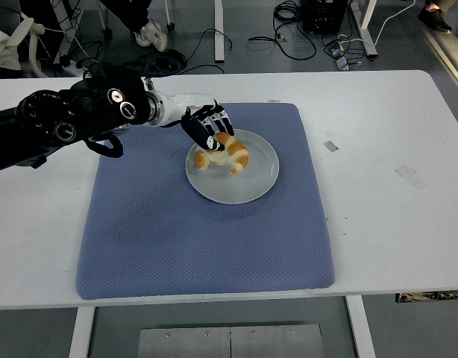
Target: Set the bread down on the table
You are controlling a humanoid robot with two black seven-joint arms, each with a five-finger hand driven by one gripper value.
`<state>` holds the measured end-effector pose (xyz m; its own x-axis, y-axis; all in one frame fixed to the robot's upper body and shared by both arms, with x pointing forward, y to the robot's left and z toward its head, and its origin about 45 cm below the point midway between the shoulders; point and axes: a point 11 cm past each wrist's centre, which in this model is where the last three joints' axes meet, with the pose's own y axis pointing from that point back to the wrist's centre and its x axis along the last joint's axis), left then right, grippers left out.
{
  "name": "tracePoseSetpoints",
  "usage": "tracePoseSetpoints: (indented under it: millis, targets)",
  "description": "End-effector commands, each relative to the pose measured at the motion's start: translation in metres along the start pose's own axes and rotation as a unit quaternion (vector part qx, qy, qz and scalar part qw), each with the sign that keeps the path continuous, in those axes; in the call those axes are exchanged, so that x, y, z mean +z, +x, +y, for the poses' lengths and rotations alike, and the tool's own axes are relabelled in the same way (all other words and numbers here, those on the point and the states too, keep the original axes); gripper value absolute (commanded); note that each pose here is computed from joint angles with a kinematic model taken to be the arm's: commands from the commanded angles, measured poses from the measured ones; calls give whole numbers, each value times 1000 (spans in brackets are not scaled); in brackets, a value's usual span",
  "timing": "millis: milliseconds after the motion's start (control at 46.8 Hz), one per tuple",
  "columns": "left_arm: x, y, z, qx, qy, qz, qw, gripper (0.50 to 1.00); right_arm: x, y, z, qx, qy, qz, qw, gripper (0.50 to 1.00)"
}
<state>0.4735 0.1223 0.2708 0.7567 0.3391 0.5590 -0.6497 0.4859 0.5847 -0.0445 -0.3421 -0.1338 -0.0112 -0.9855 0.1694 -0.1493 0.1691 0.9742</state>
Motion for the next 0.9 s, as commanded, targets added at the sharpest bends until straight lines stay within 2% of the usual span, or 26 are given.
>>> tracePoseSetpoints:
  millis: [0,876]
  targets:
    - [-7,5,4,5,7,0,1000,500,0,0,0,0,0,0,1000,1000]
    - [-86,44,49,47,78,15,996,500,0,0,0,0,0,0,1000,1000]
